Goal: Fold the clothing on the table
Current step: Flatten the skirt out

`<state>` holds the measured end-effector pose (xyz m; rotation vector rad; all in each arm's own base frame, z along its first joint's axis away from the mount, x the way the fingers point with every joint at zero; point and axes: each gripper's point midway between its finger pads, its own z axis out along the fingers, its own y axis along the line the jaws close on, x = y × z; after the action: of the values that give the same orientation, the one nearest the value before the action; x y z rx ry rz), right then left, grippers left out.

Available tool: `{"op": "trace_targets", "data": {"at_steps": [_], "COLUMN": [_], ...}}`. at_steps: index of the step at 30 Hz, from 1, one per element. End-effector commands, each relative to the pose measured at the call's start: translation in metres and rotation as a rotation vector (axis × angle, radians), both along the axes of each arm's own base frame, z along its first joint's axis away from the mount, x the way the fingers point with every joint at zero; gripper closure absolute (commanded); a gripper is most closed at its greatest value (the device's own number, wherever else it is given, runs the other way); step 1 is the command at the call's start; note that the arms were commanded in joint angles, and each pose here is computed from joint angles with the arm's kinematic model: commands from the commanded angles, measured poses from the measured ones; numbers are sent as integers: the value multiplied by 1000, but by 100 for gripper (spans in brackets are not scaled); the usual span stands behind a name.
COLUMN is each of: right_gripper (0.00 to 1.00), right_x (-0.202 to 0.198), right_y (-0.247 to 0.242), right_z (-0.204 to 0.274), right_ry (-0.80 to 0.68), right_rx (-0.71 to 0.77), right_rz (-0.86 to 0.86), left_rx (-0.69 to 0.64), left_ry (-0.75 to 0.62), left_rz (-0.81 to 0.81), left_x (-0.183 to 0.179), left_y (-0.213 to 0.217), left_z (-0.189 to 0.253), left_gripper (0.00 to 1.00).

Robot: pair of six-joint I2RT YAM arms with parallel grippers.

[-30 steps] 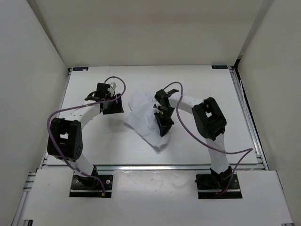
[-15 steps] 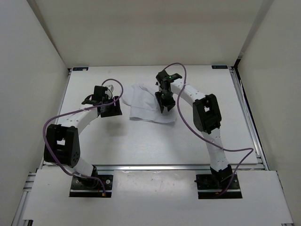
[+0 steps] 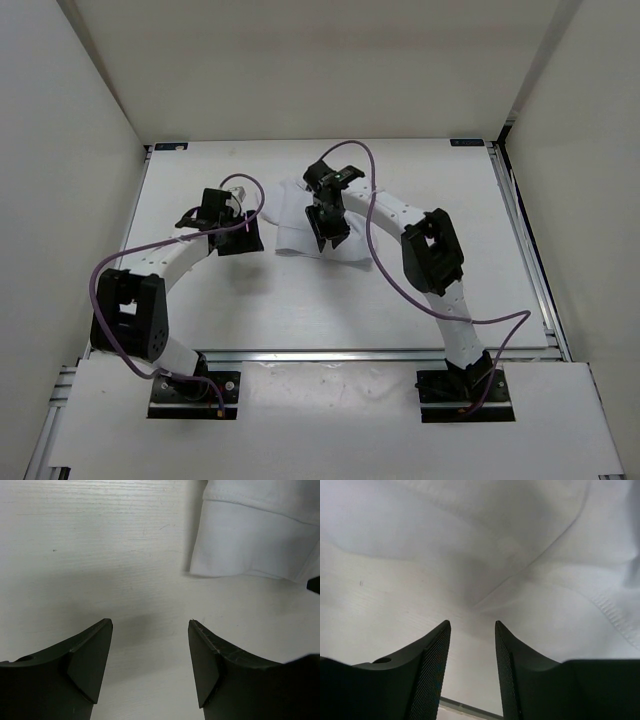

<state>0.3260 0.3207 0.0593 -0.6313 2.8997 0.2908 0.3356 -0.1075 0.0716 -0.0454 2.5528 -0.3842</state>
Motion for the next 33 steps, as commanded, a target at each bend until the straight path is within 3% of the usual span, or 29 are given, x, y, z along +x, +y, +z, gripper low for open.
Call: {"op": "trace_targets", "data": {"at_steps": [1, 6, 11, 22, 25, 27, 33], "right_gripper": [53, 59, 60, 61, 73, 98, 99], "right_x": [24, 45, 53, 52, 45, 46, 56], "right_y": [1, 8, -3, 9, 9, 7, 17], "right_z": [4, 3, -8, -26, -40, -44, 7], "right_ry": [-4, 47, 59, 88, 112, 110, -2], "right_rx": [23, 128, 86, 78, 51, 29, 27], "right_rz": [-120, -267, -337, -326, -304, -294, -226], "left_rx": [-35, -49, -53, -64, -63, -65, -56], "left_ry": [-66, -72, -66, -61, -57, -59, -45], "left_rz": [-16, -9, -15, -7, 1, 0, 3], "left_x": [2, 2, -1, 2, 2, 1, -1], "left_y": [-4, -2, -2, 0, 2, 2, 4], "left_z": [18, 19, 17, 14, 12, 13, 10], "left_gripper": [27, 28, 27, 28, 27, 28, 27]}}
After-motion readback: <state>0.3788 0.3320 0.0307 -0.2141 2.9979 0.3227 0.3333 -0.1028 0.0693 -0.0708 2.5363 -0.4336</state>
